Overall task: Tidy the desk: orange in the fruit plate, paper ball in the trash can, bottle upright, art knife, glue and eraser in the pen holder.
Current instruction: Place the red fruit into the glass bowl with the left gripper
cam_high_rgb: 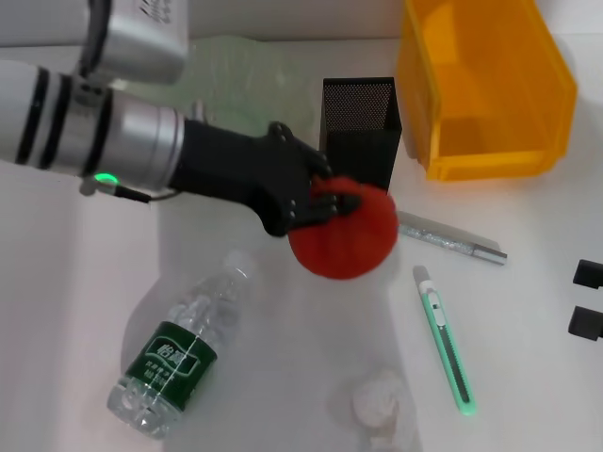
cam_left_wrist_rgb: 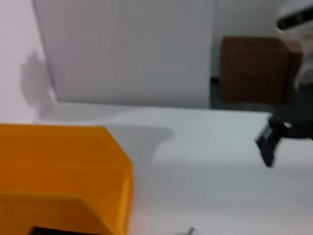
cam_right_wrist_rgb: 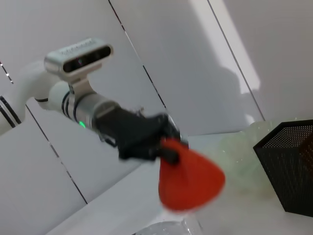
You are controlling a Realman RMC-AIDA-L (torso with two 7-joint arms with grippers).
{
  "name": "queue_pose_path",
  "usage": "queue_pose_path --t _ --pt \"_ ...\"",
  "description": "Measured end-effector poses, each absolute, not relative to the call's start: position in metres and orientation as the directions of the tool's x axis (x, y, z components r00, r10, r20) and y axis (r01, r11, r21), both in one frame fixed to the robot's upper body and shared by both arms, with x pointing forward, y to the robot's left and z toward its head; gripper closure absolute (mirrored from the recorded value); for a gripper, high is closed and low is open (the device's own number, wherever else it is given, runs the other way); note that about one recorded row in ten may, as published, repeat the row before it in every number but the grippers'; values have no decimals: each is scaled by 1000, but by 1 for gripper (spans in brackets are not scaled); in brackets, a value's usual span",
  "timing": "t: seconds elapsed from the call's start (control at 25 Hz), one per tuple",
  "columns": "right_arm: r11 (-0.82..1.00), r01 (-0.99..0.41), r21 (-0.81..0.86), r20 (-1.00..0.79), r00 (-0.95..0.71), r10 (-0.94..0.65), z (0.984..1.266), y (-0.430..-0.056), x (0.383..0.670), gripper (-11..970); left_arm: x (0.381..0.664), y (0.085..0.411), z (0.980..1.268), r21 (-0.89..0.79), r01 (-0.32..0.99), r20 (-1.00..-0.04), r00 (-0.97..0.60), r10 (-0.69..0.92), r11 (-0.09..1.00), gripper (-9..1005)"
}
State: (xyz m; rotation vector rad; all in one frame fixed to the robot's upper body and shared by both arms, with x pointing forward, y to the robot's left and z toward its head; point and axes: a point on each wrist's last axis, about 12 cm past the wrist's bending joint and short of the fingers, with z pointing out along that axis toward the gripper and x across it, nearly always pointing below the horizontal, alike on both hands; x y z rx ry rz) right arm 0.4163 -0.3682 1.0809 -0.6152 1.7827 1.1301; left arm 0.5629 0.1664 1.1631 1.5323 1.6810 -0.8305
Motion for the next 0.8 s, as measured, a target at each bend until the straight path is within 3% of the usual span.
queue_pose_path --t 0.04,0.16,0.32,0.56,0.8 --pt "454 -775 439 -883 -465 60 1080 -368 416 132 573 188 1179 10 984 -878 -75 473 175 802" --pt "450 -778 439 -884 -463 64 1079 -366 416 132 591 210 1192 27 946 -917 -105 384 324 823" --pt "437 -785 438 -888 -453 76 1078 -362 419 133 626 227 1192 39 815 -957 -136 257 578 823" --pt "429 -786 444 -887 -453 88 1077 -359 422 134 657 222 1171 51 699 -948 -191 254 714 822" --pt "421 -789 447 -887 -453 94 1076 -357 424 135 668 219 1148 73 627 -922 -255 293 776 825"
